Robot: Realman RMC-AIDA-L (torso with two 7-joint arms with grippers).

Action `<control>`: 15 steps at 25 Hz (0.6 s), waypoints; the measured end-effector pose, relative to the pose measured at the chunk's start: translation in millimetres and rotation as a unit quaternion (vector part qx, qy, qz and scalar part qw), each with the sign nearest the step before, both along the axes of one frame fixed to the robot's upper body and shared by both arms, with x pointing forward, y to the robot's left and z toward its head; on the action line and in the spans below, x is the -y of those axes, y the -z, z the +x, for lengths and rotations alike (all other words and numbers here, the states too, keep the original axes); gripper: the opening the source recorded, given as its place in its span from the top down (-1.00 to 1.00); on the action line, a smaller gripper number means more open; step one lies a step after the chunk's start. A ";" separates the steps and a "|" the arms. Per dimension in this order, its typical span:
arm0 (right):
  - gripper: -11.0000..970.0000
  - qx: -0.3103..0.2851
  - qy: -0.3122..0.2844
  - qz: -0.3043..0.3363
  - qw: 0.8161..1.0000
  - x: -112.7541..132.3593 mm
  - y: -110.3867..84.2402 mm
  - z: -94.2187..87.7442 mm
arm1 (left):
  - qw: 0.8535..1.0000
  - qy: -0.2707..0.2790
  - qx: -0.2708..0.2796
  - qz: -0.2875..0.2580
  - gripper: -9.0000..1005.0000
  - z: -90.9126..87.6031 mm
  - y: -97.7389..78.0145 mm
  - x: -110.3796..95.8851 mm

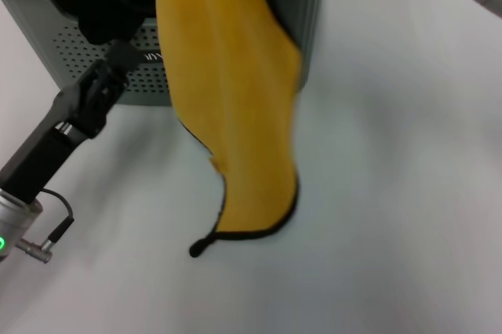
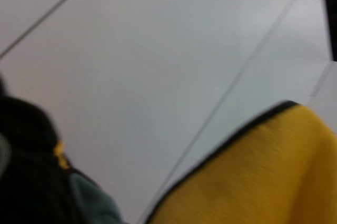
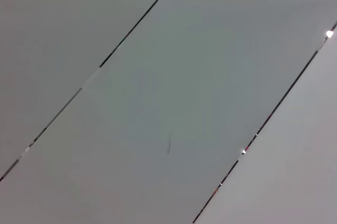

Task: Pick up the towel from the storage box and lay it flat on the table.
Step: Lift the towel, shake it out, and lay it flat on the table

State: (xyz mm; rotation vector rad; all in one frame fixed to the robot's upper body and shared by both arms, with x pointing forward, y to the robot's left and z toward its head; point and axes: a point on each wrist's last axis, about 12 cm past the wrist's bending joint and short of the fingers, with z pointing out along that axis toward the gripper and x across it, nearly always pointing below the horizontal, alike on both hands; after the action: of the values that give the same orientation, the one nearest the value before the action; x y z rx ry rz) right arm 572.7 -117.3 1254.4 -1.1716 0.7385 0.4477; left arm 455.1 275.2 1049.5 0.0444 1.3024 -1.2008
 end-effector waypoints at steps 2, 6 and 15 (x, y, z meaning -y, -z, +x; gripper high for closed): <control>0.96 0.010 -0.003 -0.006 1.000 1.6 -2.2 -0.8 | 1.000 0.000 0.018 0.008 0.43 -4.4 -0.7 0.3; 0.96 0.026 -0.019 -0.022 0.999 13.9 -4.3 -7.5 | 0.999 -0.032 0.027 0.006 0.34 -16.0 0.9 -9.6; 0.96 0.008 -0.081 -0.057 0.995 77.0 -18.9 -16.5 | 0.996 -0.071 0.056 -0.005 0.33 -23.7 -5.6 -27.3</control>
State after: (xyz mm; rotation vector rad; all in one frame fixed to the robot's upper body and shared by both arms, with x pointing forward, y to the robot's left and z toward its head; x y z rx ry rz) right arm 556.2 -194.3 1273.4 -1.3460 0.6655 0.5361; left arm 431.4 302.5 1055.1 0.0110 1.1824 -1.0684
